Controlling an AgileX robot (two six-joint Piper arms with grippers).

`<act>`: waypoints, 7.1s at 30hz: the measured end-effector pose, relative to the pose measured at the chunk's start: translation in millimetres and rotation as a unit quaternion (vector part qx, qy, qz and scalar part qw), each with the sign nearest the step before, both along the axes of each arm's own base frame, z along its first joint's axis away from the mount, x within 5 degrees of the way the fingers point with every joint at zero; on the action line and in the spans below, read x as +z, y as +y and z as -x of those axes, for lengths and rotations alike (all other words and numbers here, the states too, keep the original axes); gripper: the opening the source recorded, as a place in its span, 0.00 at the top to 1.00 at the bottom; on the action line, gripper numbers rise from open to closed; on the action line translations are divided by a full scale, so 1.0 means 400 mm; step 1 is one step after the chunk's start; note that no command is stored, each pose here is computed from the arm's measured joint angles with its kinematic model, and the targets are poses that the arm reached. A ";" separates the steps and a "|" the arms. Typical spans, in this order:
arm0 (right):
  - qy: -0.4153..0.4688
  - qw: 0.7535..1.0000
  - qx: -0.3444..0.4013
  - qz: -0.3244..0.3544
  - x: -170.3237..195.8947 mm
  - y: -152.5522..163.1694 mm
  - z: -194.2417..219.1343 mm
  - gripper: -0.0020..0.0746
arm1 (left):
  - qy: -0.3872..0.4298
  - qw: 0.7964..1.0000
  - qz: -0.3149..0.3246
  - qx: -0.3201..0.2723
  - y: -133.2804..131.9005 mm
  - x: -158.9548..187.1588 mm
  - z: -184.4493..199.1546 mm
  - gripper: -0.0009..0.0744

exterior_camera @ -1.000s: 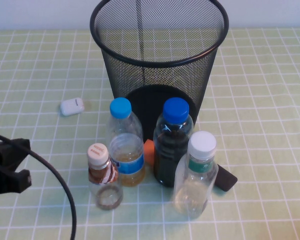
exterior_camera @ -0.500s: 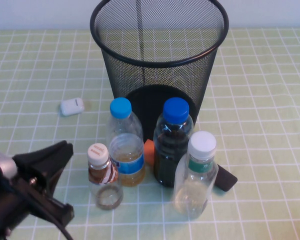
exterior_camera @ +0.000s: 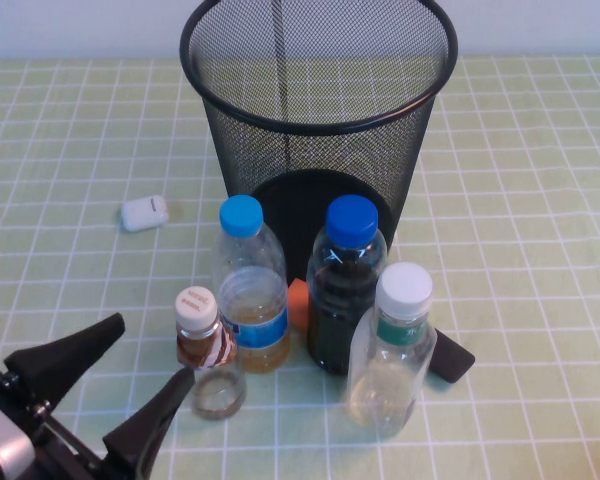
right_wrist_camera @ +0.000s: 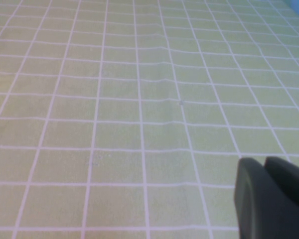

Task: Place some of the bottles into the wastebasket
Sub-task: Pick up a bottle from the table with left arm, then place the bottle in the trash can, then pick up a bottle from the table with right arm

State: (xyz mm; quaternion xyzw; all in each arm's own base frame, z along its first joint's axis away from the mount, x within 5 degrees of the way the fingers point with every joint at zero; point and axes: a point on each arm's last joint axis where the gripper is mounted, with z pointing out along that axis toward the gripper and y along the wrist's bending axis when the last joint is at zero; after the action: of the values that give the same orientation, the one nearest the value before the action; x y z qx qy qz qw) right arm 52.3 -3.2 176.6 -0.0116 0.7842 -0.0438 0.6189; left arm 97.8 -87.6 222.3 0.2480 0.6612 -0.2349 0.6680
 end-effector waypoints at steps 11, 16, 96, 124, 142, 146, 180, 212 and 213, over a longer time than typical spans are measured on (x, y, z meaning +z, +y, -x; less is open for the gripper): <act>0.000 1.000 0.000 0.000 0.000 0.000 0.000 0.97 | 0.000 0.999 0.030 0.011 -0.035 -0.005 -0.041 0.22; 0.000 1.000 0.000 -0.001 0.000 0.000 0.000 0.97 | -0.020 0.998 0.047 0.019 -0.048 -0.005 -0.059 0.22; 0.000 1.000 0.000 0.001 0.000 0.000 0.000 0.97 | 0.117 0.986 0.039 0.109 -0.072 -0.075 -0.131 0.58; 0.000 1.000 0.000 0.001 0.000 0.000 0.000 0.97 | 0.122 0.991 -0.002 0.062 -0.028 0.100 -0.061 0.58; 0.000 1.000 0.000 0.001 0.000 0.000 0.000 0.97 | 0.207 0.970 -0.107 0.066 -0.003 0.295 -0.082 0.58; 0.000 1.000 0.000 0.001 0.000 0.000 0.000 0.97 | 0.137 0.981 -0.108 0.090 0.009 0.432 -0.092 0.58; 0.000 1.000 0.001 0.002 0.000 0.000 0.000 0.97 | 0.100 0.982 -0.129 0.098 -0.397 0.494 -0.678 0.58; 0.000 1.000 0.001 0.002 0.000 0.000 0.000 0.97 | 0.109 0.966 -0.195 0.130 -0.265 0.631 -0.453 0.84; 0.000 1.000 0.001 0.002 0.000 0.000 0.000 0.97 | 0.102 0.967 -0.192 0.130 -0.241 0.638 -0.422 0.89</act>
State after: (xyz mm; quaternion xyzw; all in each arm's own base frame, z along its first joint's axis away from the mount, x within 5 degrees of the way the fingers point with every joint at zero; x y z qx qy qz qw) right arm 52.3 -3.1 176.6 -0.0133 0.7841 -0.0449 0.6188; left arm 266.7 -183.9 477.5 0.2586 0.7850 -0.0384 0.5616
